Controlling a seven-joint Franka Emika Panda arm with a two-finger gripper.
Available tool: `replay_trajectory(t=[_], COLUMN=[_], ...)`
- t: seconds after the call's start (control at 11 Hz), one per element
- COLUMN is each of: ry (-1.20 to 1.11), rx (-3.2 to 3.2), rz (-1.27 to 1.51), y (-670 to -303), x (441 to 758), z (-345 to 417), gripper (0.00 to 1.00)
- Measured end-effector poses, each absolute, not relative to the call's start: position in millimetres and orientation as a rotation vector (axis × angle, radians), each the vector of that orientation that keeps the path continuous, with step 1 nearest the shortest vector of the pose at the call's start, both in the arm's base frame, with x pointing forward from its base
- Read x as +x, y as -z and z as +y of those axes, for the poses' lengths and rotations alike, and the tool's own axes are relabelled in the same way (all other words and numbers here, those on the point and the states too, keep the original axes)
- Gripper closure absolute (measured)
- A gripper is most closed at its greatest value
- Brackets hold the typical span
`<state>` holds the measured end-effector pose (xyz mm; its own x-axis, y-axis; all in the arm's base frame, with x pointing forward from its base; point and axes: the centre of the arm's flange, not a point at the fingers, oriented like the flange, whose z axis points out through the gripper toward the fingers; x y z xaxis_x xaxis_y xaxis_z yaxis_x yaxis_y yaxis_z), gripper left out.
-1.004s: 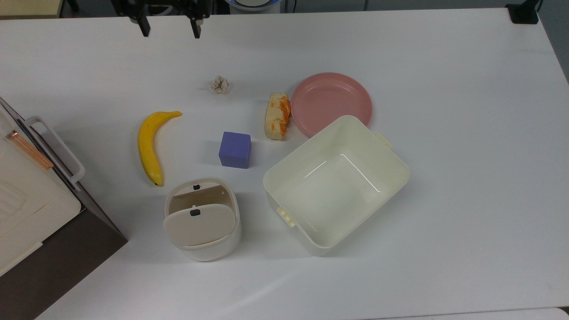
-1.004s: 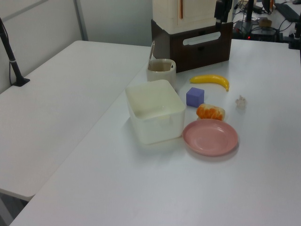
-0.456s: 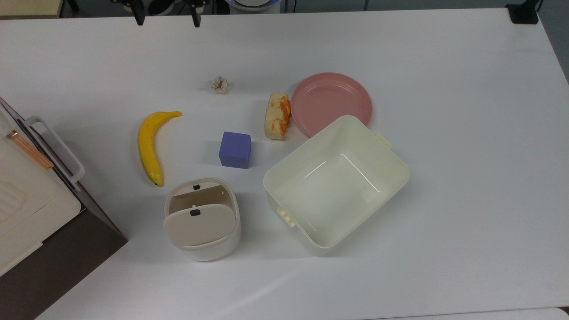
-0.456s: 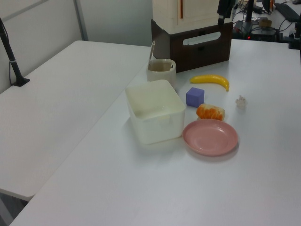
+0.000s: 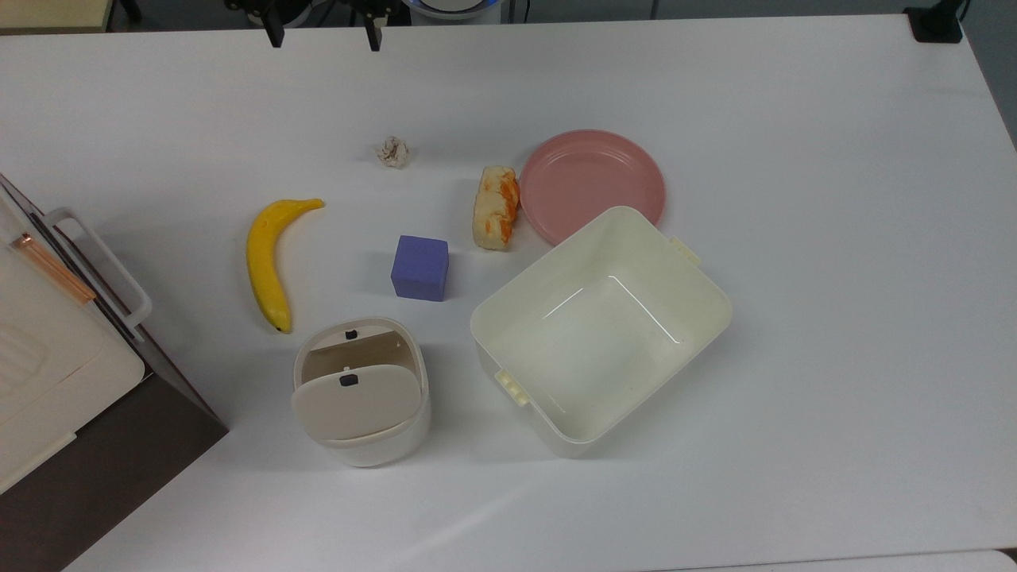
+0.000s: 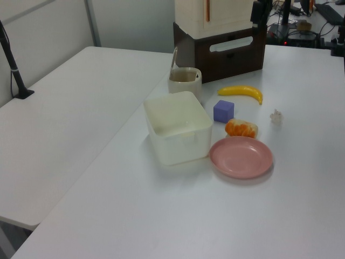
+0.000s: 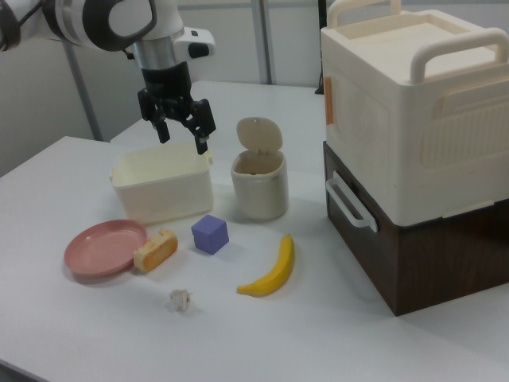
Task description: Open the trash can
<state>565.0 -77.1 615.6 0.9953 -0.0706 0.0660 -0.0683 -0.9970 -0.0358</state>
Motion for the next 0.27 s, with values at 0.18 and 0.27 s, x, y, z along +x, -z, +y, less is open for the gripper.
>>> replay_trajectory(t=[0.18, 0.27], ry=[0.103, 0.103], rx=[-3.104, -3.104], rz=[0.108, 0.107], y=[-615.4, -615.4], x=[565.5, 565.6], z=[-72.9, -72.4], gripper=[0.00, 0.00])
